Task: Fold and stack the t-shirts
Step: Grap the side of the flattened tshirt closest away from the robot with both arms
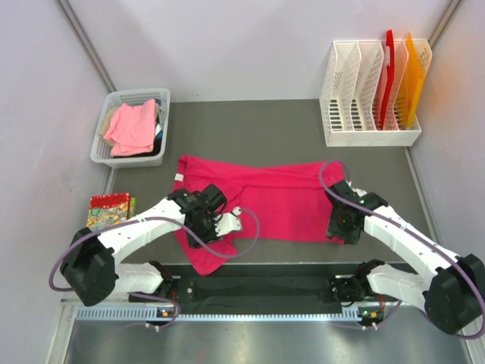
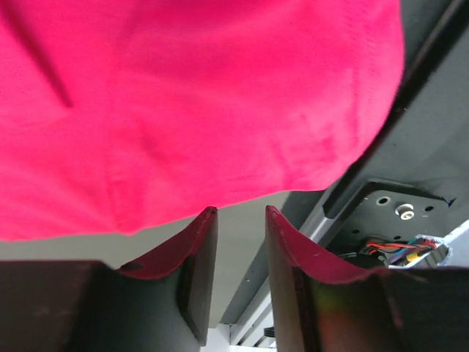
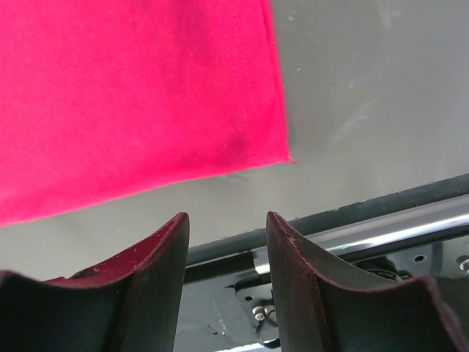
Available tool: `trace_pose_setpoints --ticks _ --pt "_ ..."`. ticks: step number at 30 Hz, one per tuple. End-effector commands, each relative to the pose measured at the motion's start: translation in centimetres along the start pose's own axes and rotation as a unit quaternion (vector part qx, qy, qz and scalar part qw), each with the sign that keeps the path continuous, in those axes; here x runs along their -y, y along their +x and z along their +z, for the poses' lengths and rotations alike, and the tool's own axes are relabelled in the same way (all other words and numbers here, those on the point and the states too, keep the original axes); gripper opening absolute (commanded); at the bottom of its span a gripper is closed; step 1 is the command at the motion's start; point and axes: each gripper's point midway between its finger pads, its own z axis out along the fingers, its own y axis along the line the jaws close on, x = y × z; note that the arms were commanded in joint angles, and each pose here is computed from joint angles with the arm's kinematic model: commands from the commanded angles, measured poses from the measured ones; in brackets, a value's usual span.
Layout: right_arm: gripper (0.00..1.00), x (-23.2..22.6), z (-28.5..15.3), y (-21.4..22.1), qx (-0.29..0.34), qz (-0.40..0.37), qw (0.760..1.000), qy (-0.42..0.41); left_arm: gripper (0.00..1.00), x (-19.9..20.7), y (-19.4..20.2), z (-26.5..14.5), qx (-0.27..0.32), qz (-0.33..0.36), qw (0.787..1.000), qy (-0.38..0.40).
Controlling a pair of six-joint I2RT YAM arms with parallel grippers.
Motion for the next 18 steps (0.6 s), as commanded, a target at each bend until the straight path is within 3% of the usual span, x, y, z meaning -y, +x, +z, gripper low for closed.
trace_pose_setpoints --ticks 1,3,4,5,10,18 --pt "0.47 -0.2 -0.1 -1.3 0.029 0.018 0.999 0.010 0.47 1.9 1.5 0.9 -0.020 0.006 1.000 0.019" --pt "0.48 -0.5 -0.2 -1.6 0.032 0.017 0.999 0.008 0.57 2.1 1.3 0.8 -0.019 0.010 0.999 0.024" --pt "0.47 -0.5 -0.1 -1.7 0.030 0.016 0.999 0.010 0.72 2.4 1.1 0.7 -0.019 0.021 0.999 0.027" --pt "0.48 -0.7 -0.2 -1.8 0.030 0.015 0.999 0.010 0.79 2.4 1.1 0.6 -0.022 0.025 0.999 0.026" --pt "0.48 -1.2 -0.8 -2.5 0.037 0.017 0.999 0.002 0.84 3.5 0.5 -0.4 -0.015 0.045 0.998 0.035" --pt "0.47 -0.9 -1.3 -2.8 0.041 0.021 0.999 0.010 0.84 3.6 0.3 1.7 -0.044 0.112 0.993 0.008"
